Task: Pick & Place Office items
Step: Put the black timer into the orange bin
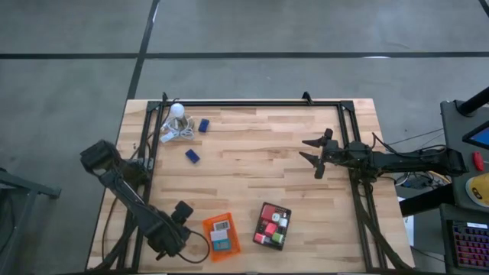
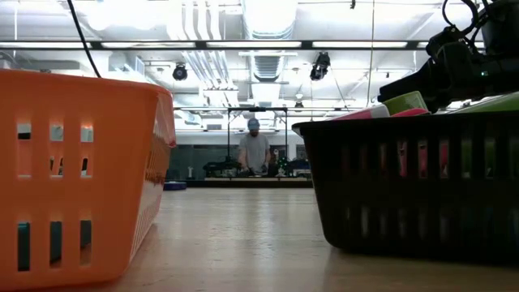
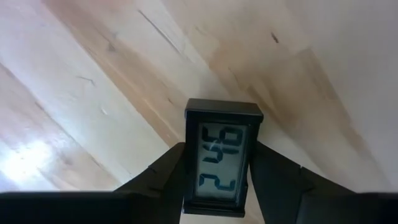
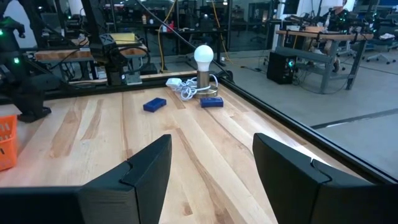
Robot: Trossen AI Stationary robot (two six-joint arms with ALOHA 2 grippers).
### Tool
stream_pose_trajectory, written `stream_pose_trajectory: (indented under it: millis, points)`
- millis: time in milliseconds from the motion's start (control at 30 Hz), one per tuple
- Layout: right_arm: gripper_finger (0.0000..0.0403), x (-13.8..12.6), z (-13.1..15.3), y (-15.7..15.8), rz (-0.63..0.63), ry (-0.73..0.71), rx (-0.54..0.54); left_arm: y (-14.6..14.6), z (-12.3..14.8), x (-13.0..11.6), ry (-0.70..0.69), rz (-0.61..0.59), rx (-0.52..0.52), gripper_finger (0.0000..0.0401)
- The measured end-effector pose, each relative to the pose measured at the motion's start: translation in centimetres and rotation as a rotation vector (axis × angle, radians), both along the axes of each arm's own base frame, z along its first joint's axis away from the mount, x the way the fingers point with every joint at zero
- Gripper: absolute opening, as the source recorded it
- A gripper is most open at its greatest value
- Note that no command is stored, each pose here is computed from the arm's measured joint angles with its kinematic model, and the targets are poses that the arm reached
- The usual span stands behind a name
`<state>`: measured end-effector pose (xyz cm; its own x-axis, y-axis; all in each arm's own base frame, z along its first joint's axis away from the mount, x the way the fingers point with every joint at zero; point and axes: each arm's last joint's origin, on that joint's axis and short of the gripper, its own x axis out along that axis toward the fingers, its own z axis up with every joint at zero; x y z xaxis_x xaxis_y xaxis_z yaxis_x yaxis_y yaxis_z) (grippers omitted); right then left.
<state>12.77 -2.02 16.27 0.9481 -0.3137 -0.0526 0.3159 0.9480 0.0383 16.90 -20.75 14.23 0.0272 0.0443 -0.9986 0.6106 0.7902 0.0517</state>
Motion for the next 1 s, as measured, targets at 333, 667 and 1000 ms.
stream_pose_trajectory:
  millis: [333, 667, 1000]
  points:
    - [0.0219, 0.0, 0.0, 0.0, 0.000, 0.000, 0.001, 0.0, 4.2, 0.1, -0.103, 0.097, -0.117, 0.0153]
    - [0.0219, 0.0, 0.0, 0.0, 0.000, 0.001, 0.001, 1.4, 9.5, -0.1, -0.422, 0.292, -0.232, 0.0153]
    - [0.0219, 0.0, 0.0, 0.0, 0.000, 0.002, 0.001, 1.7, 11.4, 0.8, -0.679, 0.546, -0.333, 0.0154]
